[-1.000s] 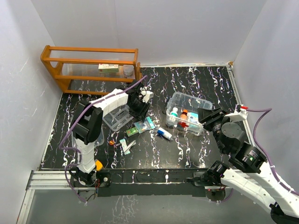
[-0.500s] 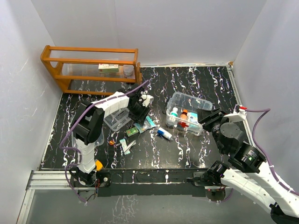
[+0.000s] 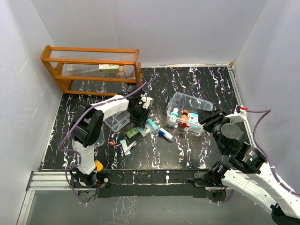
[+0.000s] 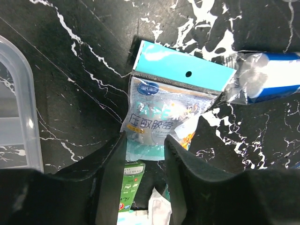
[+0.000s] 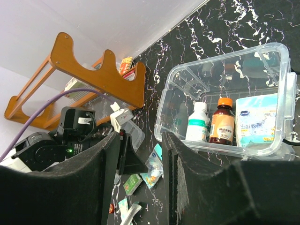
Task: Organize the medicine kit
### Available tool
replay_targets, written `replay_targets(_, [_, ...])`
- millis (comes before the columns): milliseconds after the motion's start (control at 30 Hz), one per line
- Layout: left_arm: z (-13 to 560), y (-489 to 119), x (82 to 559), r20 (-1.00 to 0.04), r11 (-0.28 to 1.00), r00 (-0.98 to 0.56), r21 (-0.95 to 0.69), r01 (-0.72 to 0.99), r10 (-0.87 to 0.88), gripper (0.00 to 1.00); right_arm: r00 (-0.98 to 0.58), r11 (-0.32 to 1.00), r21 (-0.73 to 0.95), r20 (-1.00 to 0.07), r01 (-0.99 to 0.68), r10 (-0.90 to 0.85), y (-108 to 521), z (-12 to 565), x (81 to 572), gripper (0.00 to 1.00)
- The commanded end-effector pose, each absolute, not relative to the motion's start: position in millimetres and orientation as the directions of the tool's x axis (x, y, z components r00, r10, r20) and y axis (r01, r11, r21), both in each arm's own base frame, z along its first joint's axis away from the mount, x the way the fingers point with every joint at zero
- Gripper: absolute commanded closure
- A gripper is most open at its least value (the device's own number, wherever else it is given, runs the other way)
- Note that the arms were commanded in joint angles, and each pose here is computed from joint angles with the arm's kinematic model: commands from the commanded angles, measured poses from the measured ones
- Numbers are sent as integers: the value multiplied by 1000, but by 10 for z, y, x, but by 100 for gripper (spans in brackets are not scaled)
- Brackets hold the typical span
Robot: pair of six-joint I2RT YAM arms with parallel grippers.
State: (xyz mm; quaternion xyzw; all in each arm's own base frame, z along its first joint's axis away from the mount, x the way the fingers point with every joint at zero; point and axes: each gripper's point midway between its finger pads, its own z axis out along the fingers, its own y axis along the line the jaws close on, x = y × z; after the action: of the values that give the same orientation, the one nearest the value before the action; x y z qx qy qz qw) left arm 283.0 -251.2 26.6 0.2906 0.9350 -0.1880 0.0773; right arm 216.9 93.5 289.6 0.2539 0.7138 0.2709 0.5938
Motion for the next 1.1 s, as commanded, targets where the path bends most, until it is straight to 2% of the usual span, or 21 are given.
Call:
replay_targets(0, [670, -2616, 2861, -343, 755, -816, -327, 569, 466, 61, -145, 713, 701, -703, 27, 696, 941, 2974, 2188, 60])
replay_targets(167, [740, -2611, 2985, -387, 765, -802, -291, 574, 455, 52, -147, 711, 703, -701, 27, 698, 947, 2973, 2189, 60])
replay_targets(400, [409, -2450, 2988, -310, 807, -823, -219, 548, 475, 46, -145, 713, 701, -703, 29, 697, 941, 2968, 2189, 60])
replay_targets(533, [289, -2445, 2934, -285, 802, -827, -232, 550, 484, 46, -148, 713, 700, -702, 31, 696, 949, 2958, 2194, 60])
replay_targets(800, [99, -2410, 2822, -239, 807, -828, -205, 554, 507, 60, -153, 711, 702, -700, 34, 698, 957, 2929, 2196, 60])
replay_targets(933, [41, -2385, 2743, -227, 800, -814, -173, 574, 535, 80, -152, 711, 702, -700, 37, 698, 955, 2922, 2200, 60])
replay_targets(1067, [122, -2391, 2743, -254, 794, -804, -168, 584, 538, 91, -152, 710, 703, -699, 36, 699, 955, 2923, 2197, 60])
